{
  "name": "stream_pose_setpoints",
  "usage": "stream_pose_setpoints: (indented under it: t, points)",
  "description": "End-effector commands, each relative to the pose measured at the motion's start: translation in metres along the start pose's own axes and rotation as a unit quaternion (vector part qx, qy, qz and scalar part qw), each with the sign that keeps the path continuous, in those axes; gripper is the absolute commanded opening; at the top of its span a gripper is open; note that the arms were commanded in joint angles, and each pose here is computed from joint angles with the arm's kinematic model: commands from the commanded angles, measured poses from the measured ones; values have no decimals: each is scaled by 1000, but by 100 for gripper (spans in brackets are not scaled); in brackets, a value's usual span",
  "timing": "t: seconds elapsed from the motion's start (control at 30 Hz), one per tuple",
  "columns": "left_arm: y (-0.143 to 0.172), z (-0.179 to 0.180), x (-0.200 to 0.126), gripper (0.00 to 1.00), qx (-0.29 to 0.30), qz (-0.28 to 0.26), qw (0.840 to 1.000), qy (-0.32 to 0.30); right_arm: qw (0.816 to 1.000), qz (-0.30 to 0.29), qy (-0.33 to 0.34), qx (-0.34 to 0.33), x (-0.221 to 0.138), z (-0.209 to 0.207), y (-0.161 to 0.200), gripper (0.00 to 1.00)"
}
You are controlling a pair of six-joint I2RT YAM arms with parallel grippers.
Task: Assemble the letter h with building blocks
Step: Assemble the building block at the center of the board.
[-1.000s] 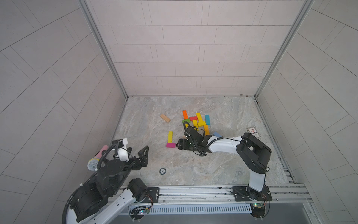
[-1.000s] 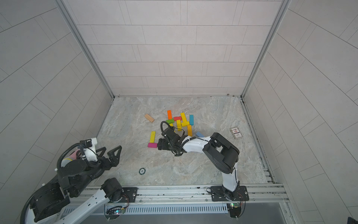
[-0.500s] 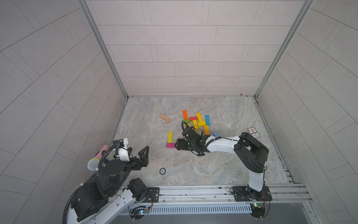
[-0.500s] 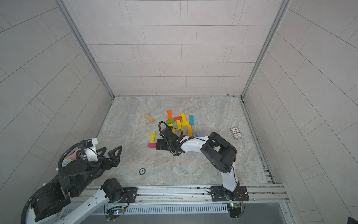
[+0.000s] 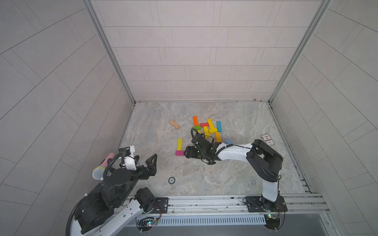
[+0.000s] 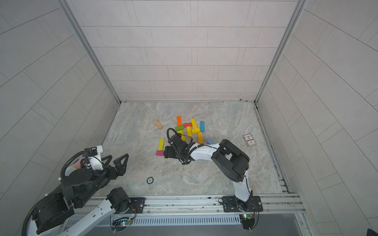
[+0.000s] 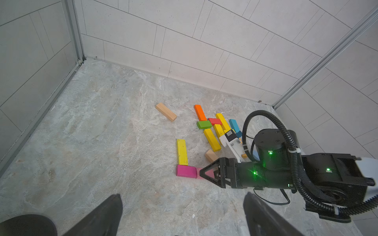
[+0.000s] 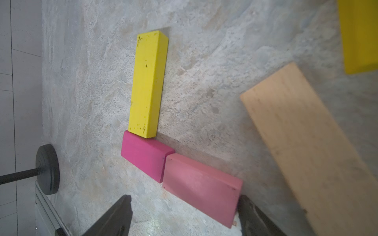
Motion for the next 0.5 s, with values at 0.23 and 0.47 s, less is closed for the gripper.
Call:
stream_pose_setpoints:
  t: [0.23, 0.47]
  points:
    - [2, 4, -1, 100, 8, -1, 1000, -8, 1000, -2, 10, 18, 6, -2, 3, 83]
    - [2, 4, 0, 100, 9, 0, 1000, -9, 999, -42, 9, 10, -13, 3, -17, 86]
Point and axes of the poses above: each gripper's point midway between its finger pads, its own x axis out along the fingers, its own z axis along the line the jaws close on, y = z × x, the point moved 1 cm from there along -x, back along the fingers, and after that the axes turned 12 degrees about x, right-handed, at the moved point
